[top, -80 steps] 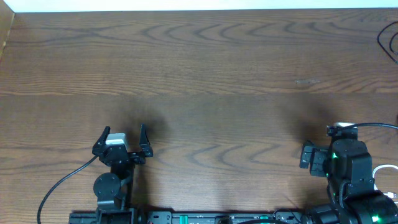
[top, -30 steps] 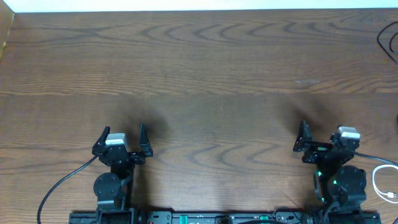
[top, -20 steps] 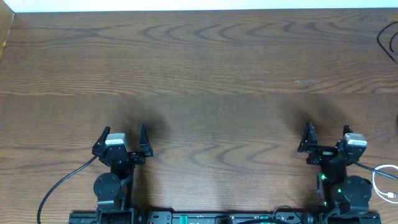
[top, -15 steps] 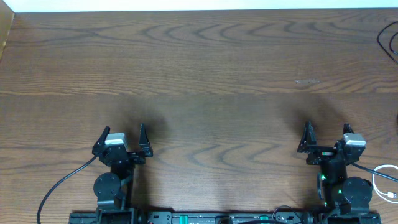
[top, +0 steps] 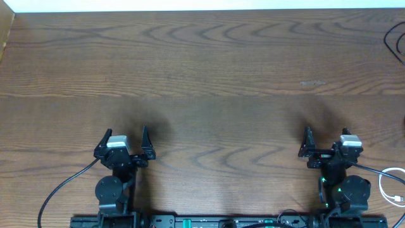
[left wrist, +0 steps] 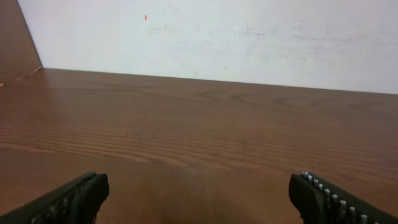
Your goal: Untangle cables
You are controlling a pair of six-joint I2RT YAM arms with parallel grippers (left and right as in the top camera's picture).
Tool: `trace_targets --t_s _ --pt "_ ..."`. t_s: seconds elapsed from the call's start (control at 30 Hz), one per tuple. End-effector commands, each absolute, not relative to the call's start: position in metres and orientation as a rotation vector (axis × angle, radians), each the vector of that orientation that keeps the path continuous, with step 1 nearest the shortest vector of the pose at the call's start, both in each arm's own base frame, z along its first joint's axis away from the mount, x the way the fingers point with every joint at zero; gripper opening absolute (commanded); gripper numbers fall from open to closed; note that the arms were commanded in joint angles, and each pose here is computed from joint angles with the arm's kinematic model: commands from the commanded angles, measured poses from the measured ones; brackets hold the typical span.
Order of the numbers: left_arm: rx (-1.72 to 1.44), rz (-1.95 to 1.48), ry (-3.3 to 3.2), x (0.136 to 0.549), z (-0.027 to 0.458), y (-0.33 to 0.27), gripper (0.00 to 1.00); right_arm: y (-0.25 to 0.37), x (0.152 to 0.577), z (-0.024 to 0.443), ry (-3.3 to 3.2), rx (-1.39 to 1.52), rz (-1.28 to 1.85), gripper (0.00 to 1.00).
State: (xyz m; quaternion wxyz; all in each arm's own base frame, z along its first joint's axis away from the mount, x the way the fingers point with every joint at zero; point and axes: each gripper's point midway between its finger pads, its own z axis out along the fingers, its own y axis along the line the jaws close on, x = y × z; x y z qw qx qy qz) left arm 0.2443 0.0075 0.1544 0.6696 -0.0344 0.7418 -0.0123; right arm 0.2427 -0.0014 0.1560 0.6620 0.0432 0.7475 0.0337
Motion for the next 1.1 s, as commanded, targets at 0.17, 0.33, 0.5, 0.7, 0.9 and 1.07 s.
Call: trace_targets --t_s 0.17,0.33,0.5,0.7,0.9,1.07 --pt "-0.080 -0.030 1.720 0.2440 0.1375 0.0070 0.98 -0.0041 0.2426 0.1546 1.689 0.072 0.041 0.99" --pt "-0.080 -0.030 1.720 0.2440 0.1375 0.0070 0.98 -0.0041 0.2426 0.1545 1.690 0.060 0.029 0.99" --pt "-0.080 -0.030 1.720 0.2440 0.1375 0.0070 0.98 -0.0041 0.2426 0.1543 1.691 0.059 0.029 0.99" --pt "-0.080 -0.030 1.720 0.2440 0.1375 0.0070 0.98 -0.0035 0.2427 0.1548 1.689 0.057 0.032 0.99" --pt "-0.080 -0.030 1.720 0.2440 0.1375 0.0070 0.98 -0.0036 0.2427 0.1547 1.690 0.058 0.032 0.99" --pt "-0.080 -0.030 1.720 0.2440 0.1375 0.0070 0.98 -0.0036 0.2427 0.1547 1.690 0.058 0.032 0.99"
